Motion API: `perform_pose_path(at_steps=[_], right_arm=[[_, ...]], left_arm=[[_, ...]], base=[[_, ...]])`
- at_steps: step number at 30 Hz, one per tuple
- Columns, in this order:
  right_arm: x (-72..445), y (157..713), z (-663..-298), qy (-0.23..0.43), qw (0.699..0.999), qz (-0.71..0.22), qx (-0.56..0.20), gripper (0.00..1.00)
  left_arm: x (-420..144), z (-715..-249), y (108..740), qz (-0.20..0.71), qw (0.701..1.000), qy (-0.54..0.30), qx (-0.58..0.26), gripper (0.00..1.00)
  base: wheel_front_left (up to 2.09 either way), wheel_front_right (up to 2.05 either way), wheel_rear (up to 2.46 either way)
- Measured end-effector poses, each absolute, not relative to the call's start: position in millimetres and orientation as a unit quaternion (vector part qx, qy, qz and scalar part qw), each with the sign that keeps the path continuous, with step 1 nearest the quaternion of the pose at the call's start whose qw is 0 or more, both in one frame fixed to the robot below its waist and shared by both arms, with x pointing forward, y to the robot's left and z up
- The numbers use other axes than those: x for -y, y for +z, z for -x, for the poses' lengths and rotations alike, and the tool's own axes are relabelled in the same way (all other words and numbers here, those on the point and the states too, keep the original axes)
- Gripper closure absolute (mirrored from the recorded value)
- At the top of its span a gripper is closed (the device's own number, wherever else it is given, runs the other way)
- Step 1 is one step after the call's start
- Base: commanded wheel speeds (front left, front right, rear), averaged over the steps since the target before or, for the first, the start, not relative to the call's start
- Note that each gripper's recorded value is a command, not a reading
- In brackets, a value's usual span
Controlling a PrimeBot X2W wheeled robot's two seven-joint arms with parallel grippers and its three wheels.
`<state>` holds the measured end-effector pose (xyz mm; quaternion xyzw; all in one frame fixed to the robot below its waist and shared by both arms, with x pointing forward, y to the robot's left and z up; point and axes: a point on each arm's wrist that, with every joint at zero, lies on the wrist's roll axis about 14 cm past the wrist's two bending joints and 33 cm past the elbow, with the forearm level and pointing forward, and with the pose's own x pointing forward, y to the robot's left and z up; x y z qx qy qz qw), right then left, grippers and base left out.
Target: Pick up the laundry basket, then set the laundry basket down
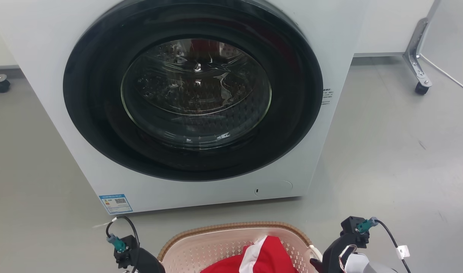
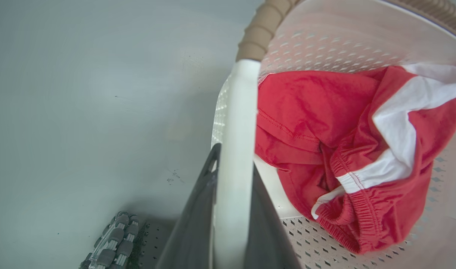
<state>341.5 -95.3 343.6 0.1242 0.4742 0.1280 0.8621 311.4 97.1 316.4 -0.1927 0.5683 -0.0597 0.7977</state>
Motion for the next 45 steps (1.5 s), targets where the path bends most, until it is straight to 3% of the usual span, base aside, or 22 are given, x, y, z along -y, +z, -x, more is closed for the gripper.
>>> perform_pose_path(at_steps=[45], right_arm=[[92.9,336.0,-335.6,0.127,0.854,-0.140,-0.485,1.00]], left_arm=[[-93.9,-305.6,309.5,0.202,0.789,-0.050,-0.578,1.00]], base=[[0.00,0.00,0.00]])
